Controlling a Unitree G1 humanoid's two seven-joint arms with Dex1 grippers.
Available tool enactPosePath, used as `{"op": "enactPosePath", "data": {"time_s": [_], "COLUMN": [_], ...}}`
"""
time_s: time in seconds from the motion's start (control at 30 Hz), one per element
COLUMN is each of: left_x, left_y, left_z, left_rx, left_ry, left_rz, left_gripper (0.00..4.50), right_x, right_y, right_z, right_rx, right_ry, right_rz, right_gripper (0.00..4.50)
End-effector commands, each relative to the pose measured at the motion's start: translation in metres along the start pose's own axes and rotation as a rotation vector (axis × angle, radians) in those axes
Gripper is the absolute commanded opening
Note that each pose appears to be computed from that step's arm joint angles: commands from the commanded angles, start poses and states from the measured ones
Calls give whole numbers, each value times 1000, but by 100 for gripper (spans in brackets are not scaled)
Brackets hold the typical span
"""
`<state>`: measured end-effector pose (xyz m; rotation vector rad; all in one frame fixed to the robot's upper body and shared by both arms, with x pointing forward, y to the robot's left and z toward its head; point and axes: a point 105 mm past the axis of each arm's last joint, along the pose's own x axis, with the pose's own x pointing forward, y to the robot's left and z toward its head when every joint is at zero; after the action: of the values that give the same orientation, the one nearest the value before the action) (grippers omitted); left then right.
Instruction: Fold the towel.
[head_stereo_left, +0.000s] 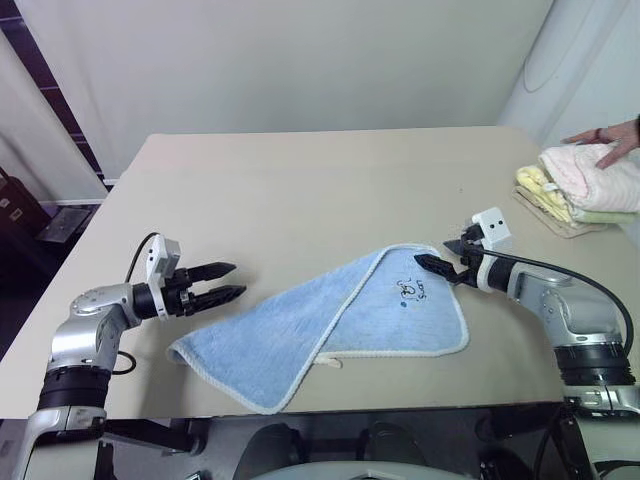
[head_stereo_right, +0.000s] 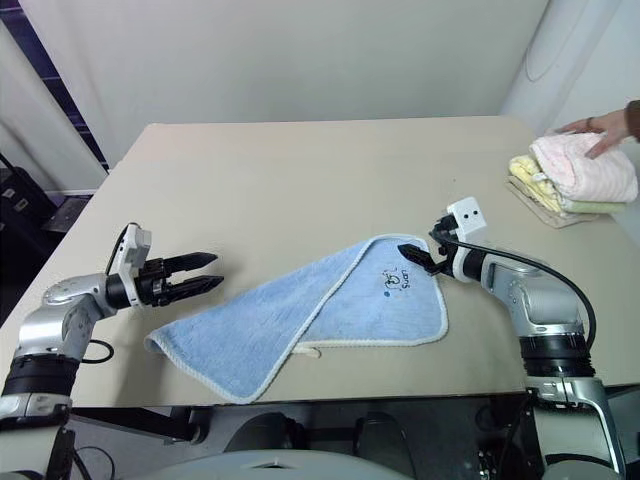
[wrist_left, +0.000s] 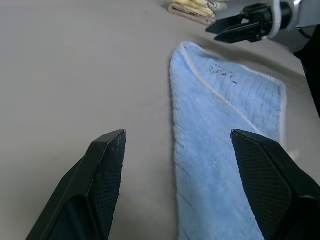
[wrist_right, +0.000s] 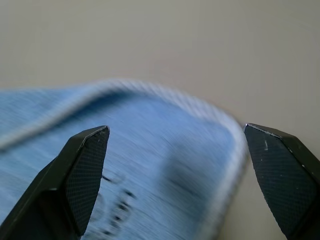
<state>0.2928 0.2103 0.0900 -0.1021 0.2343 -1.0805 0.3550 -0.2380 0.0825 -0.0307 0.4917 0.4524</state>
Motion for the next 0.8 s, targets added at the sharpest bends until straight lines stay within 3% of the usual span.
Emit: {"op": "enactPosePath", "data": {"time_s": [0.03,0.23,0.5,0.8], "left_x": [-1,0,-4,3], "left_y": [-6,-9,-13,-17], "left_z": [11,9,7,8], "left_rx": [42,30,23,28], "left_ry": [-26,-42,-38,-35], "left_rz": [-9,3,13,8], "left_gripper": [352,352,352,352], "right_x": [4,21,50,63], "right_y": [-23,-36,-6,-4], "right_z": [11,-4,4,-7], "right_rx": [-16,-8,-80,-134], "right_ry": [-20,40,39,86], "right_rz": [-89,-84,49,34], "right_gripper": [449,449,449,449]}}
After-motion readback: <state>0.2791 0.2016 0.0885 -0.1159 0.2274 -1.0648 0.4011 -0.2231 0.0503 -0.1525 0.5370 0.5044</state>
